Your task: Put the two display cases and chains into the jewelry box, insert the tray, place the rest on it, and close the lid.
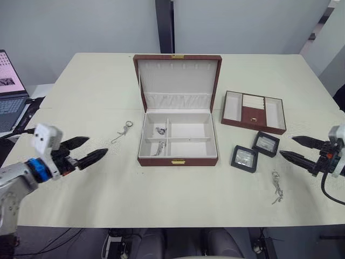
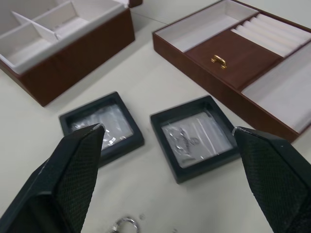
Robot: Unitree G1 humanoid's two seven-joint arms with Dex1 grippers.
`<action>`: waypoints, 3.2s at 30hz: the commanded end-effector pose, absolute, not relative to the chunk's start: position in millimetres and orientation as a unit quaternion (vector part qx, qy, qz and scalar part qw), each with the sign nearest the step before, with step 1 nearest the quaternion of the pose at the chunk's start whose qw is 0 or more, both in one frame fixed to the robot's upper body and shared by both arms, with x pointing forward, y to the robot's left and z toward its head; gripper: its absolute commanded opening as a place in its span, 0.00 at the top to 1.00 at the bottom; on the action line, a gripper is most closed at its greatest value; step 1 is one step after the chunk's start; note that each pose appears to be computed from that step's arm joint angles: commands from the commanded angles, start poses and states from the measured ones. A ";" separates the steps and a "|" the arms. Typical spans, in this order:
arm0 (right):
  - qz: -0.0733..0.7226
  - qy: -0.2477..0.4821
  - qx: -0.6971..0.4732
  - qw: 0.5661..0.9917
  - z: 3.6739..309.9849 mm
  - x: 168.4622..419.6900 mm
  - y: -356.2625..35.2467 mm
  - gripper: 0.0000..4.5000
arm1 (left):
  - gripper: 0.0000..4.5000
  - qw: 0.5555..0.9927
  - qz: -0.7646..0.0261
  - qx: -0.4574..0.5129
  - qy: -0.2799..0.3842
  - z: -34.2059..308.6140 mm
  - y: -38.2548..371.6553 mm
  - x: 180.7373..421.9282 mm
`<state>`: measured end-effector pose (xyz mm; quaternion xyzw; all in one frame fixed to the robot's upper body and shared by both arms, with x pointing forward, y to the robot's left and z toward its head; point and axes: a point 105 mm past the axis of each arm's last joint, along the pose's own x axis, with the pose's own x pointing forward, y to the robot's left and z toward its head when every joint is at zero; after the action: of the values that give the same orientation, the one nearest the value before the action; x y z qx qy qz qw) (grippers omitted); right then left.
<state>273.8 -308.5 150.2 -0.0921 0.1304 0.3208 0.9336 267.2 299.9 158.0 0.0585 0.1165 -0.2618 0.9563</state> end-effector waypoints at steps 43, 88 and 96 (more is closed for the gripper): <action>0.337 0.111 -0.147 0.923 171.6 280.4 -319.9 0.00 | 0.00 0.931 -0.310 0.150 0.121 163.6 305.6 247.5; 0.468 0.195 -0.283 0.814 103.1 274.0 -183.0 0.09 | 0.00 0.759 -0.622 0.190 0.026 146.1 149.8 200.8; 0.460 0.192 -0.284 0.819 102.9 277.9 -184.9 0.62 | 0.00 0.765 -0.617 0.185 0.028 145.5 150.8 205.3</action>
<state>275.6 -187.0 95.9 -0.2757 0.2089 0.4612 0.8171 206.6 153.1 142.1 0.1907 0.0381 -0.6103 0.7679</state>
